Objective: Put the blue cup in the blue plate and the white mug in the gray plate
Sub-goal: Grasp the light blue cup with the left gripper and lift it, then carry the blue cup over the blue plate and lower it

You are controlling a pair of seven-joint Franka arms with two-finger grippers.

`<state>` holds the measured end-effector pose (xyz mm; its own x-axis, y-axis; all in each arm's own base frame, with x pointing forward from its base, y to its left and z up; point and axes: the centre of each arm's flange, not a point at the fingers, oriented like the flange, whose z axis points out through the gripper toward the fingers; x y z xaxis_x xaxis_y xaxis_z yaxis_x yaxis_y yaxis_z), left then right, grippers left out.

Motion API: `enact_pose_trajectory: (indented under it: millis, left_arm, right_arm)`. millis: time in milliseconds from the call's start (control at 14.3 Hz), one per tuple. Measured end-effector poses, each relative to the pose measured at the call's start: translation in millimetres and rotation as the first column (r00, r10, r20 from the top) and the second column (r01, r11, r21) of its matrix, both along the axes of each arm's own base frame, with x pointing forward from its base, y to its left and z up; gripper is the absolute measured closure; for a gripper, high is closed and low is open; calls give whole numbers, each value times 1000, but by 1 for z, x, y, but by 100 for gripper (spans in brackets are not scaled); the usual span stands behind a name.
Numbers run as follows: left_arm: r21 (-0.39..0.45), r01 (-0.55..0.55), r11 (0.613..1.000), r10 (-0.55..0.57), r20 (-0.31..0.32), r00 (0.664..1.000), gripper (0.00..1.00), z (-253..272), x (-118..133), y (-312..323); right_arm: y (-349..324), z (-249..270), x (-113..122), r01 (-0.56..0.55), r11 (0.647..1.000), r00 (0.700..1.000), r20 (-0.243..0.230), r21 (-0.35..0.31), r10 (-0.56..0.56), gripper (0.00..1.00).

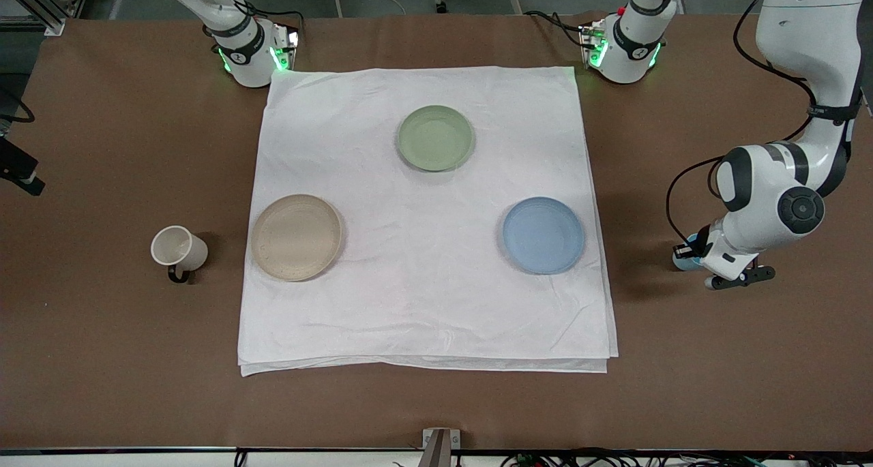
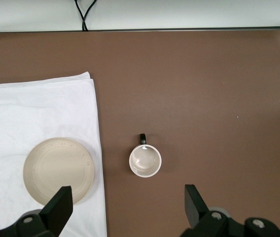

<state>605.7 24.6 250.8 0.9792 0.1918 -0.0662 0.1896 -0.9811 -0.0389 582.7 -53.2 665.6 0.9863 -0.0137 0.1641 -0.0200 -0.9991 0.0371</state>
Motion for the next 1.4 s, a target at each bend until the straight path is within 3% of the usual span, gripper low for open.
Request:
enact_pose_trajectory:
  millis: [210,490,909,1189,1399]
  left_arm:
    - [-4,-25,1000,25,-34,999,97,49,-5,-36]
    - [-6,-84,996,84,-20,996,97,92,-32,-170]
    - [-21,-114,993,114,-9,993,97,46,-78,-309]
    - [-26,-99,995,98,-19,995,97,7,-85,-329]
    - [-29,-98,995,97,-18,995,97,-1,-84,-330]
  right_arm:
    - [-1,0,0,1,1000,1000,-1,0,-1,0]
    - [-3,1,-2,6,1000,1000,-8,-1,-6,0]
    - [2,-10,-10,2,1000,995,-98,8,-1,0]
    - [4,-23,-3,-4,1000,997,-75,6,4,0]
    - [7,-36,-1,-10,1000,996,-93,7,11,0]
